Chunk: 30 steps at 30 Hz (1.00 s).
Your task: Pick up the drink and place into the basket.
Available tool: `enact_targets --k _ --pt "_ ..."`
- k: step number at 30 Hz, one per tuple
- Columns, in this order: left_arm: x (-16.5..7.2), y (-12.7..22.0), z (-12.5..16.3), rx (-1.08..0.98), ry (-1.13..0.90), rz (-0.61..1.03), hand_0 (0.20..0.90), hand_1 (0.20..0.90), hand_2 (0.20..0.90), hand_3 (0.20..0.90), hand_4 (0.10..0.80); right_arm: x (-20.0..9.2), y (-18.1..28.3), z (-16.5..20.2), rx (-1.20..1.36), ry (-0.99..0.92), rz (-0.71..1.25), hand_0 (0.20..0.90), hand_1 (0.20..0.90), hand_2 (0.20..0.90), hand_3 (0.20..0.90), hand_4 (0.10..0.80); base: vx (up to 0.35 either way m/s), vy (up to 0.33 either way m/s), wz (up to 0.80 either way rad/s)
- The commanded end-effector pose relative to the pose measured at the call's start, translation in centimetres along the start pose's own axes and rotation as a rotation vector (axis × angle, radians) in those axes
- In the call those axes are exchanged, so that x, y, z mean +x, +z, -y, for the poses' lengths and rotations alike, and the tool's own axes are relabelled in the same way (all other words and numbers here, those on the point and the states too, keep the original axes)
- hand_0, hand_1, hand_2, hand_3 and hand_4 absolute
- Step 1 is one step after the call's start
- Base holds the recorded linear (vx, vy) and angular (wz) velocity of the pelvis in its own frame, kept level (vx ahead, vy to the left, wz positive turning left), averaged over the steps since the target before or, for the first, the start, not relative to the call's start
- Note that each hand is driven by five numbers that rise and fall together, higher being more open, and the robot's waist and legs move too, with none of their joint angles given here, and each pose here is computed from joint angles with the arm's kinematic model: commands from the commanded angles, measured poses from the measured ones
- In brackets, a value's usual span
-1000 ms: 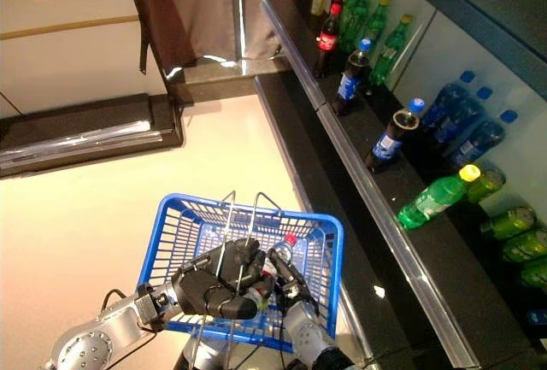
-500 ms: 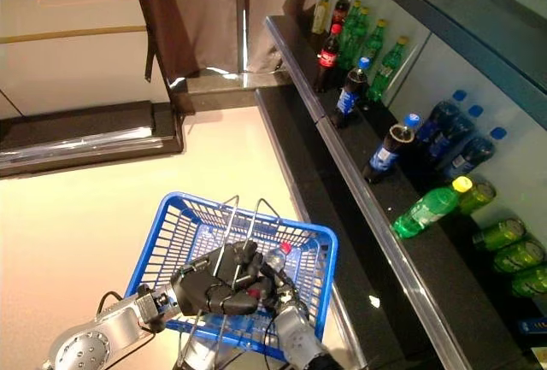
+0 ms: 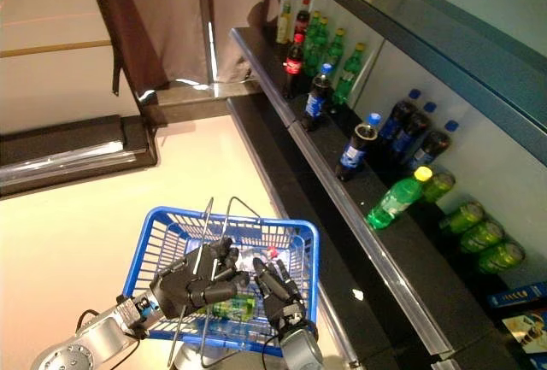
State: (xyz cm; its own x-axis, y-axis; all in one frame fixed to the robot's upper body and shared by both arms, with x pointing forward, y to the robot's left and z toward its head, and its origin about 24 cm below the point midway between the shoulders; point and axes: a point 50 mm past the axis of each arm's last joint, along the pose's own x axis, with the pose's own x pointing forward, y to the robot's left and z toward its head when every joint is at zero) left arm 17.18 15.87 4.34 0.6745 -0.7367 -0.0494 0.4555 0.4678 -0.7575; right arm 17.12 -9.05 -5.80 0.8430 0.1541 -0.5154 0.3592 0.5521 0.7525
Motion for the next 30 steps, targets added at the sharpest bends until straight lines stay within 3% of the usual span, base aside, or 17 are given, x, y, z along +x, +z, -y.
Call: enact_targets --k 1,10,17,30 --pt "0.6 2.5 6.3 -0.059 -0.440 0.289 0.300 0.300 0.300 0.200 0.100 -0.7 2.1 -2.4 -0.057 0.180 0.104 0.900 0.900 0.900 0.900 0.800 -0.015 -0.028 -0.03" --pt "-0.8 2.3 4.9 -0.064 -0.333 0.340 0.300 0.300 0.300 0.200 0.100 -3.4 4.7 -2.6 -0.128 0.312 0.148 0.900 0.900 0.900 0.900 0.800 -0.011 -0.013 -0.09" --pt "-1.7 1.8 2.7 -0.031 -0.159 0.389 0.300 0.300 0.300 0.200 0.100 -5.4 6.2 -4.1 -0.207 0.518 0.140 0.900 0.900 0.900 0.900 0.800 -0.010 0.002 -0.06" --pt "-4.2 0.7 -3.6 0.101 0.446 0.459 0.300 0.300 0.300 0.200 0.100 -6.3 7.6 -3.7 -0.261 0.663 0.138 0.900 0.900 0.900 0.900 0.800 -0.049 0.026 -0.19"
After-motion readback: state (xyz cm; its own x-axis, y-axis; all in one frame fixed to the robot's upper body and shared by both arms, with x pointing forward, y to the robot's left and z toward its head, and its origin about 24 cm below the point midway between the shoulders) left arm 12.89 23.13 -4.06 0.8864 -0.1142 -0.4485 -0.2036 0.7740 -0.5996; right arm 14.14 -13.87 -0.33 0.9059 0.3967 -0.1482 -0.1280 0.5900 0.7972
